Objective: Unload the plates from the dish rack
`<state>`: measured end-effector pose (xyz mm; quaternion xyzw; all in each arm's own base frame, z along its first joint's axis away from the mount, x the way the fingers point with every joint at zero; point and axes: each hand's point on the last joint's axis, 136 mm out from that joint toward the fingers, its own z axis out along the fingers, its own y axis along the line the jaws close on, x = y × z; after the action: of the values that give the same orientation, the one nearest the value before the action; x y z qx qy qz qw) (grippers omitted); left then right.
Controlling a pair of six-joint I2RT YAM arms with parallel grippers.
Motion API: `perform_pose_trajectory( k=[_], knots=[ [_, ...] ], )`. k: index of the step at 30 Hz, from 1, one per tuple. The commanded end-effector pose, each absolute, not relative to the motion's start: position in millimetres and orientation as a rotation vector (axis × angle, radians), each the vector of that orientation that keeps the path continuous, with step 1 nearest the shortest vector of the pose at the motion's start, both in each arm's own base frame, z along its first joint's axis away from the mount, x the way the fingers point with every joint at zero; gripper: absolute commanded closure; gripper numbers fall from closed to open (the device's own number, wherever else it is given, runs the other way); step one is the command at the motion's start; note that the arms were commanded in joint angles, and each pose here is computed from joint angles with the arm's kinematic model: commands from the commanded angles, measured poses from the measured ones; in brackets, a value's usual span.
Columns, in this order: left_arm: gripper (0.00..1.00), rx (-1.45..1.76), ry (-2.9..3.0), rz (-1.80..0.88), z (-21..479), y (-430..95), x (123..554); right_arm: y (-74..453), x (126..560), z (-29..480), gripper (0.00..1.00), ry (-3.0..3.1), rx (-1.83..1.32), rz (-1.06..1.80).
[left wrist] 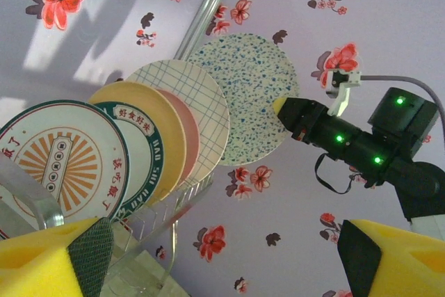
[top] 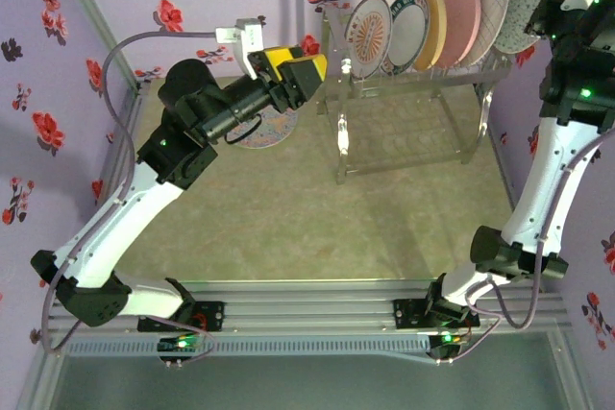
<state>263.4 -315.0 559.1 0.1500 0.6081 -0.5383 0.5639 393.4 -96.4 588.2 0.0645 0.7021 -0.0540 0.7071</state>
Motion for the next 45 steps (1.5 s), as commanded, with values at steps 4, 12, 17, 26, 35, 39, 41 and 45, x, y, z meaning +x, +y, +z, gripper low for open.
perform_pose_trajectory(
  k=[4, 12, 17, 26, 35, 39, 41, 45],
  knots=[
    [0.14, 0.34, 1.386, -1.302, 573.5, -310.1, 250.3, -96.9, 344.0, 649.9, 1.0, 1.341, 0.171, -0.226],
    [0.13, 0.293, 1.482, -1.353, 554.8, -325.0, 261.7, -90.4, 304.9, 674.5, 1.0, 1.24, 0.227, -0.189],
    [0.13, 0.271, 1.536, -1.409, 543.9, -339.3, 269.0, -80.7, 277.5, 686.5, 1.0, 1.183, 0.246, -0.132],
    [0.14, 0.262, 1.607, -1.53, 535.1, -376.6, 278.1, -53.9, 238.5, 702.4, 1.0, 1.082, 0.269, 0.106],
    [0.14, 0.287, 1.611, -1.624, 542.1, -409.6, 283.0, -19.2, 241.6, 695.7, 1.0, 1.088, 0.263, 0.5],
    [0.14, 0.28, 1.601, -1.648, 547.3, -418.5, 289.4, 0.4, 255.8, 685.7, 1.0, 1.112, 0.259, 0.743],
    [0.15, 0.267, 1.599, -1.665, 549.6, -422.6, 292.8, 10.7, 262.4, 680.1, 1.0, 1.13, 0.256, 0.837],
    [0.18, 0.233, 1.606, -1.697, 550.3, -428.1, 299.7, 37.3, 279.2, 662.6, 1.0, 1.221, 0.218, 0.952]
  ],
)
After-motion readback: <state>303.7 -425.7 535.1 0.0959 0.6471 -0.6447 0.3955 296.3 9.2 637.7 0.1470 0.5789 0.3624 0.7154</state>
